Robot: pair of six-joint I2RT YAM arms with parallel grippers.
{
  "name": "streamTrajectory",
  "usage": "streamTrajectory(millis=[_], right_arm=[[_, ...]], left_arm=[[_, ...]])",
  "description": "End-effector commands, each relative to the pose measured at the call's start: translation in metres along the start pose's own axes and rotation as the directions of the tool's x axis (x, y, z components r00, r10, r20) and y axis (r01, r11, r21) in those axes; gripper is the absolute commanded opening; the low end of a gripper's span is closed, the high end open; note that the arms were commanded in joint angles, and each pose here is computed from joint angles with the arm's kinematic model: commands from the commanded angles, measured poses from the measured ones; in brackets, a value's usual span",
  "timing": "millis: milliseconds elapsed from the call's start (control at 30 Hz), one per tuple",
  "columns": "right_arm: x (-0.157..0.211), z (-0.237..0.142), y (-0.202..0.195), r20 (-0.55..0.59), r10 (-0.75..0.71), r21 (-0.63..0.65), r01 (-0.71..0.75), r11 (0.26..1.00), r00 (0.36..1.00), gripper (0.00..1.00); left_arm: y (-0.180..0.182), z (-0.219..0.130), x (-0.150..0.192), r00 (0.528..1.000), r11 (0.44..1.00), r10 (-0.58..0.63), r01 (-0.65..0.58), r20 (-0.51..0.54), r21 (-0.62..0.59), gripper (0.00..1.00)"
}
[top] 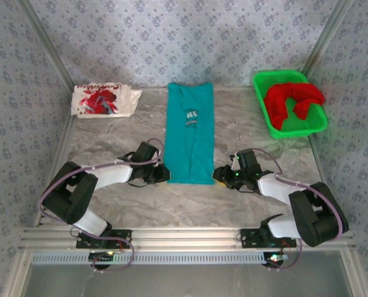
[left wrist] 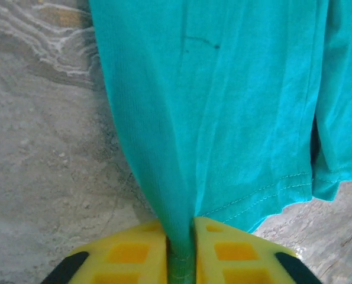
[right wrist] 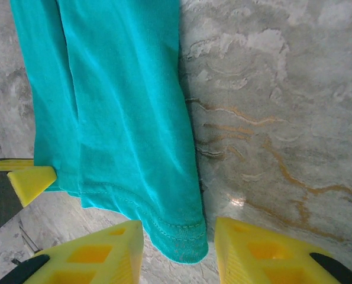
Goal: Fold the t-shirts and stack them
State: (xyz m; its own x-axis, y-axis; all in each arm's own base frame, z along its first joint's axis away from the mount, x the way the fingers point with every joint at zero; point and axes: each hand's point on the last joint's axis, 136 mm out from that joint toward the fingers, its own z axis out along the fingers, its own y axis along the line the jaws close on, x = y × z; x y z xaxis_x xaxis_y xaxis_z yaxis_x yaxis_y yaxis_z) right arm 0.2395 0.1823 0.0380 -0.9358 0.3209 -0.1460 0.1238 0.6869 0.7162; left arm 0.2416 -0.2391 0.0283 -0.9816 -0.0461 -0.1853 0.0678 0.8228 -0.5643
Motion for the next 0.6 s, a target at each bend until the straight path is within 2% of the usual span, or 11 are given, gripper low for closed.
streamTrajectory(millis=[0, 167, 567], right_arm=[[-0.002, -0.005, -0.005, 0.022, 0.017, 0.005, -0.017, 1.0, 1.0, 0.4], [0.002, 0.003, -0.001, -0.038, 0.032, -0.02, -0.033, 0.999, 0.999, 0.43], [0.011, 0.025, 0.024, -0.104, -0.01, -0.066, 0.003, 0.998, 0.995, 0.43]], left_arm=[[-0.01, -0.004, -0.008, 0.999, 0.999, 0.032, -0.032, 0.015, 0.002, 0.1], [-0.01, -0.005, -0.009, 0.999, 0.999, 0.034, -0.034, 0.019, 0.001, 0.0], [-0.011, -0.005, -0.007, 0.999, 0.999, 0.035, -0.035, 0.018, 0.002, 0.0]])
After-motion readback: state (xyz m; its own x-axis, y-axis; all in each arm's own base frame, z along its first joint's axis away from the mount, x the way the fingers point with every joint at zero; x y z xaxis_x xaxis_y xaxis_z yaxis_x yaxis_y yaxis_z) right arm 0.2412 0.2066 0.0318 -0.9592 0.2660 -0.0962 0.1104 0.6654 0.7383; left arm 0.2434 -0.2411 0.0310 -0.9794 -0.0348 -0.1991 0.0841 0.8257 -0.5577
